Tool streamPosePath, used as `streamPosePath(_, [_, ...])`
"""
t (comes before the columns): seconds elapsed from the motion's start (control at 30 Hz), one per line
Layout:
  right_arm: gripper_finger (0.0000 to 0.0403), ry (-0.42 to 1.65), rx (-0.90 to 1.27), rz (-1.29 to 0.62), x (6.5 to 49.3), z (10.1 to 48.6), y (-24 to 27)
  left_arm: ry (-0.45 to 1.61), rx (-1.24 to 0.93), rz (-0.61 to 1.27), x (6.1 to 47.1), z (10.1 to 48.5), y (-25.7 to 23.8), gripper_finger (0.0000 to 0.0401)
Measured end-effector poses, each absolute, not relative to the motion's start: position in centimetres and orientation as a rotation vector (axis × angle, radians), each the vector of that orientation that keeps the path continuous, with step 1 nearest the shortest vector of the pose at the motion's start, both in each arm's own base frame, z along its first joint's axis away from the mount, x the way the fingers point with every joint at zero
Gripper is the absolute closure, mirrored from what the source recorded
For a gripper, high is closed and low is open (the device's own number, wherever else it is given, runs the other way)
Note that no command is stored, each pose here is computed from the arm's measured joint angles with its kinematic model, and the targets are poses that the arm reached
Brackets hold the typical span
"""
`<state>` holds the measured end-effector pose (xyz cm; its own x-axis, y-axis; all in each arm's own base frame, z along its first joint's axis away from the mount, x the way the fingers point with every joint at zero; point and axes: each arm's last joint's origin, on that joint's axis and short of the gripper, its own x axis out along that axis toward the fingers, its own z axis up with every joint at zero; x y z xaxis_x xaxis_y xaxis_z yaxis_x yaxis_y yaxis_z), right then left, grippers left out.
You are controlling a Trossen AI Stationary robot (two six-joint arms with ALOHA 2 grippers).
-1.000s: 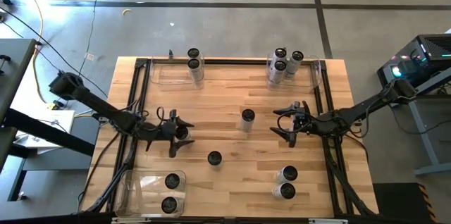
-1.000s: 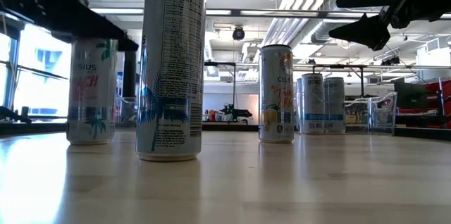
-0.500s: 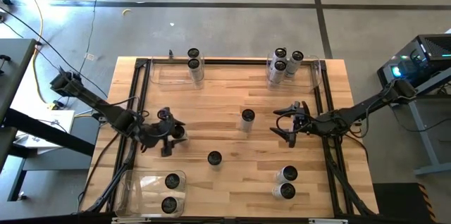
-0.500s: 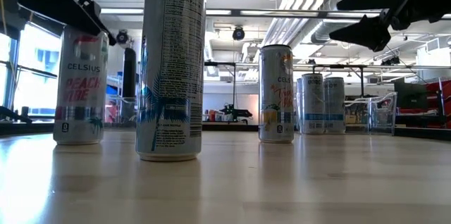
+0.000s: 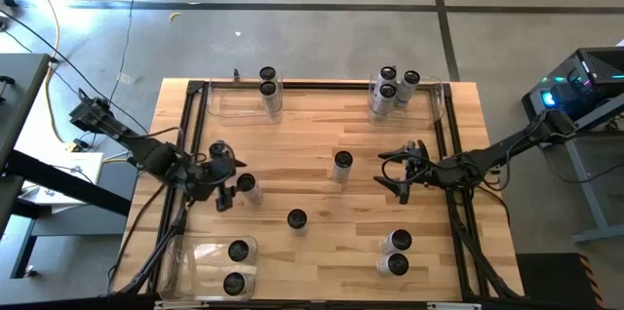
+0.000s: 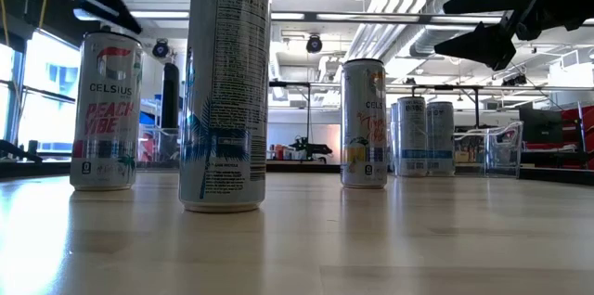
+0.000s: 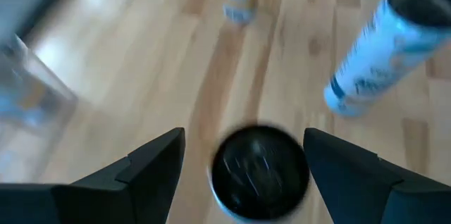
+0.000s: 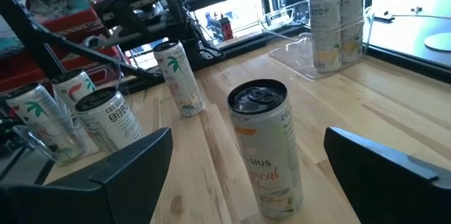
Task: Sort soda cans
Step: Put the white-pink soda can into the bottom left transparent bin
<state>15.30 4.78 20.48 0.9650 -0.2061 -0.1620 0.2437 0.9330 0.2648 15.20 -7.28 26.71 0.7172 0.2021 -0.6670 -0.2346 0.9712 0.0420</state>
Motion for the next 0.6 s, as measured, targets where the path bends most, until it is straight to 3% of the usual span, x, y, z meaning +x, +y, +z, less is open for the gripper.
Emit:
streamPosePath(0.17, [0.0037,0.134,0.278,-0.230,15.3,20.5,4.8,0.819,-0.110,0.260,15.0,25.7,-7.9,0.0117])
streamPosePath(0.6, [0.0037,0.132,0.286,-0.231,15.3,20.5,4.8,0.797,-0.048,0.360,15.9,24.9,-8.3,0.0117])
